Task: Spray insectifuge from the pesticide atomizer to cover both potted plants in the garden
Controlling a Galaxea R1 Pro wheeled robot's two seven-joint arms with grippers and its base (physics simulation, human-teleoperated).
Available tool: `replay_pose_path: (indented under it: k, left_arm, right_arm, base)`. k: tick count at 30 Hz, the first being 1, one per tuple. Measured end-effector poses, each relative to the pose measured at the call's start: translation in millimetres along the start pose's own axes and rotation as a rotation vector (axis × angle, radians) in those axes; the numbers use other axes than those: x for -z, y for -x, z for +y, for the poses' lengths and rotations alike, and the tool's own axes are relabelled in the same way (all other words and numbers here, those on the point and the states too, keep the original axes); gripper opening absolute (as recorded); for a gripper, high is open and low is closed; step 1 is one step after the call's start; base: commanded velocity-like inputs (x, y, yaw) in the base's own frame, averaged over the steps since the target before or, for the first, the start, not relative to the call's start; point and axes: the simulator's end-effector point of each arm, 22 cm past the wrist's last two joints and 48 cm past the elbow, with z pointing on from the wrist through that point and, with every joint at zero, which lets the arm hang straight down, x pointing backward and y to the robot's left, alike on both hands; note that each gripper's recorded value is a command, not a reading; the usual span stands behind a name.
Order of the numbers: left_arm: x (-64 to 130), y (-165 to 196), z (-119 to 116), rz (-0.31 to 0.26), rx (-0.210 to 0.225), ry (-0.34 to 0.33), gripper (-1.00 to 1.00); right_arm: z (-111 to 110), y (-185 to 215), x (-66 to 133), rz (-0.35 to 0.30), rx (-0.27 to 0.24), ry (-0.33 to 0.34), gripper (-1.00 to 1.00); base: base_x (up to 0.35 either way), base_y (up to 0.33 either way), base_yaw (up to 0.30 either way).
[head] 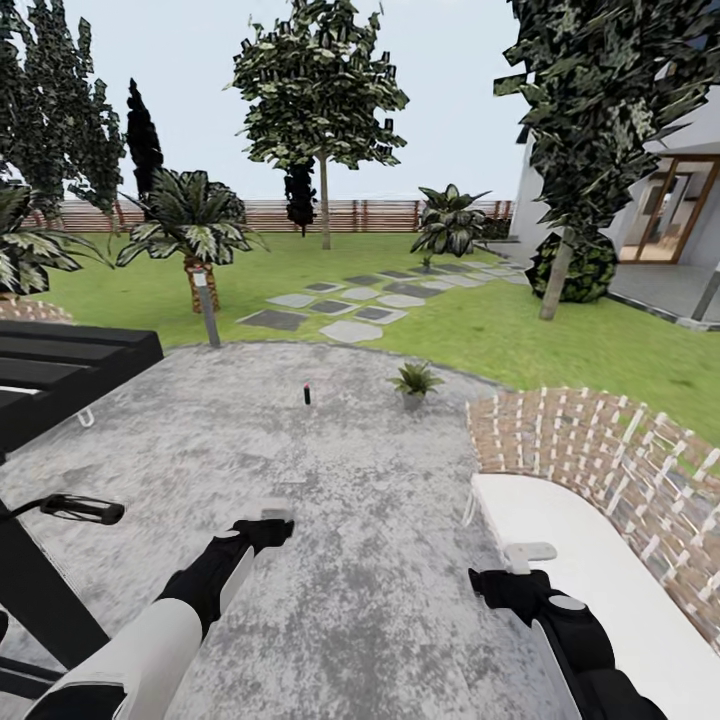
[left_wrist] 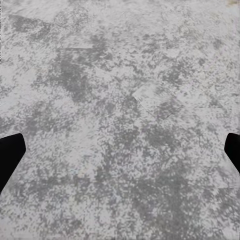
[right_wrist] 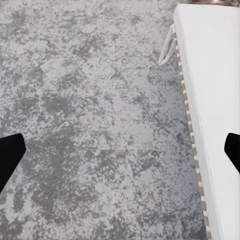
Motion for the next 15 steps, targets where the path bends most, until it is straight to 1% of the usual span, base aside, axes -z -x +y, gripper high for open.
replay_pose_path:
  k: [2,5,15]
  left_arm:
    - [-0.4,-0.7,0.2,0.001,0.0,0.0,1.0]
    - [-0.7,-1.2,0.1,0.002,0.0,0.0,1.0]
    - [-0.8,-1.4,0.0,0.003,0.0,0.0,1.0]
  right_arm:
    - [0.2,-0.4,-0.4,0.001,0.0,0.0,1.0]
    - [0.0,-0.9,-0.6,0.002,0.0,0.0,1.0]
    - [-0.2,-1.1,-0.6,0.003,0.0,0.0,1.0]
  base:
    - [0.336,-0.123,0.189]
    - [0.336,-0.123,0.075]
    - [0.336,-0.122,0.006]
